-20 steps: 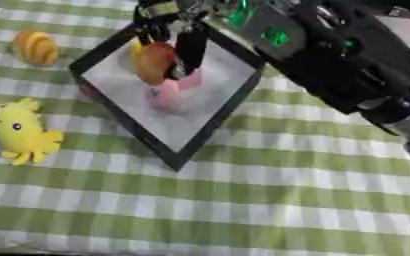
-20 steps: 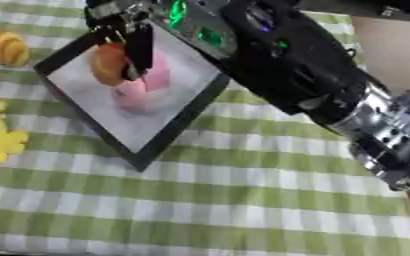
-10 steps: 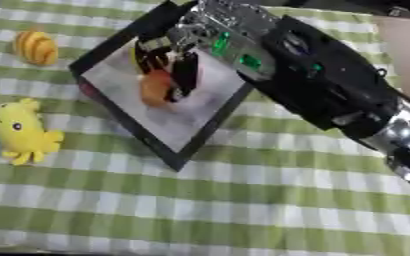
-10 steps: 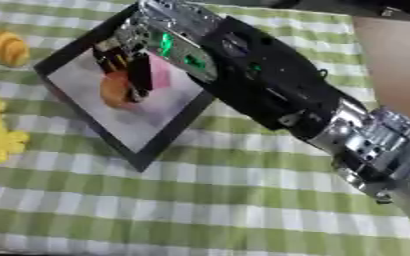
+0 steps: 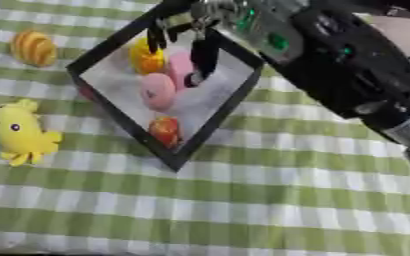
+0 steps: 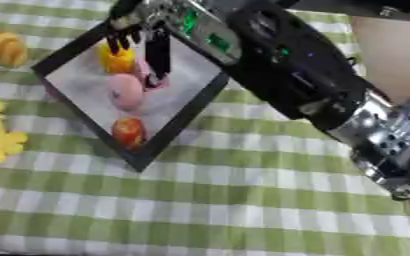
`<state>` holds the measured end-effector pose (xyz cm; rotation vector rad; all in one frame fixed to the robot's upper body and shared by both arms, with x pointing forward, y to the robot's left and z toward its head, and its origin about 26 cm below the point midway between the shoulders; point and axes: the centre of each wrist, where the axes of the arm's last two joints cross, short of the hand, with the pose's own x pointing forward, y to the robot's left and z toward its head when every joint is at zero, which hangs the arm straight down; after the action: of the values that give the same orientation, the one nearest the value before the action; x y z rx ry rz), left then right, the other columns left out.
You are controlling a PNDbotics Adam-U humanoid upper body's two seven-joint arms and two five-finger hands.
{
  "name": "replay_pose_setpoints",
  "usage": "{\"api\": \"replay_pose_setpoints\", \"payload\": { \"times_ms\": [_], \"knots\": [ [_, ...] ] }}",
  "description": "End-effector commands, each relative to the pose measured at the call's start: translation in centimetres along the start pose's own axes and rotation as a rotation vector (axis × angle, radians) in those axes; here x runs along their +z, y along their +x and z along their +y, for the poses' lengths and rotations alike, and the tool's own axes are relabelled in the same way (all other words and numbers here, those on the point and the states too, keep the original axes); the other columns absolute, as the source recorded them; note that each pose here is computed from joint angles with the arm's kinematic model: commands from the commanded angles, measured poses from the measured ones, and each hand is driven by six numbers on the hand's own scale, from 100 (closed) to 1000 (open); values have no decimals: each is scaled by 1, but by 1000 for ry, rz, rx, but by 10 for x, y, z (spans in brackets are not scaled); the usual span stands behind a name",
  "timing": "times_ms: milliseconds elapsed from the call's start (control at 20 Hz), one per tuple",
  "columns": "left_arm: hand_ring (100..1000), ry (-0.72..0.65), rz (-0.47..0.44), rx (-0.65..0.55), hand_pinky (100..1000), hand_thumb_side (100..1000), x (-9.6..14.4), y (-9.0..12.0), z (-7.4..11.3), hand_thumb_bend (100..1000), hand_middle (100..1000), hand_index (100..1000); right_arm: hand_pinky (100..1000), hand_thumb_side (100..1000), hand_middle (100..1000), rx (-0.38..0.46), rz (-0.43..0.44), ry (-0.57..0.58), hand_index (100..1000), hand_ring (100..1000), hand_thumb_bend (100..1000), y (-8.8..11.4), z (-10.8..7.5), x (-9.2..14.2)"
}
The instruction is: Pick up objects on the table and place them in the box.
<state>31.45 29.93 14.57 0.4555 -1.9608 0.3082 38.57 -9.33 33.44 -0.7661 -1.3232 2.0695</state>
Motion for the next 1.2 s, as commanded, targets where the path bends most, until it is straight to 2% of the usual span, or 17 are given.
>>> {"api": "replay_pose_setpoints", "payload": {
  "times_ms": [50, 150, 300, 700, 800, 850, 900, 950, 1100, 1150, 1200],
  "knots": [
    [848, 6, -28, -13, 804, 744, -4, 6, 5, 332, 714, 842, 852, 163, 745, -64, 41, -192, 815, 793, 374, -7, -29, 58],
    [848, 11, -25, -19, 804, 744, -3, 6, 6, 332, 714, 841, 853, 160, 730, -133, 65, -306, 801, 780, 337, -10, -31, 85],
    [848, 10, -24, -18, 804, 744, -3, 5, 6, 331, 714, 841, 855, 157, 711, -258, 99, -462, 786, 767, 305, -16, -27, 110],
    [849, 16, -33, -24, 804, 743, -4, 7, 8, 329, 714, 841, 871, 179, 697, -485, 232, -715, 775, 775, 236, -40, 10, 154],
    [849, 20, -36, -28, 804, 741, -5, 8, 9, 329, 714, 841, 876, 251, 699, -551, 277, -776, 775, 776, 174, -45, 24, 162],
    [849, 20, -37, -30, 804, 741, -5, 8, 10, 329, 714, 841, 876, 251, 699, -576, 289, -798, 775, 776, 174, -45, 29, 164],
    [849, 20, -41, -32, 804, 739, -5, 9, 10, 328, 714, 841, 884, 320, 707, -609, 303, -818, 778, 779, 100, -46, 34, 166],
    [849, 17, -48, -38, 804, 737, -6, 10, 11, 327, 715, 842, 888, 396, 708, -660, 324, -846, 781, 782, 100, -51, 44, 166],
    [850, -6, -75, -70, 805, 732, -9, 17, 13, 325, 716, 843, 901, 474, 728, -783, 339, -927, 795, 797, 110, -59, 70, 162],
    [850, -18, -90, -87, 805, 724, -10, 21, 14, 323, 718, 843, 911, 544, 741, -821, 335, -952, 810, 807, 114, -60, 78, 161],
    [850, -32, -108, -112, 805, 721, -12, 25, 15, 322, 718, 844, 915, 571, 746, -862, 329, -977, 817, 811, 109, -61, 86, 159]
  ]
}}
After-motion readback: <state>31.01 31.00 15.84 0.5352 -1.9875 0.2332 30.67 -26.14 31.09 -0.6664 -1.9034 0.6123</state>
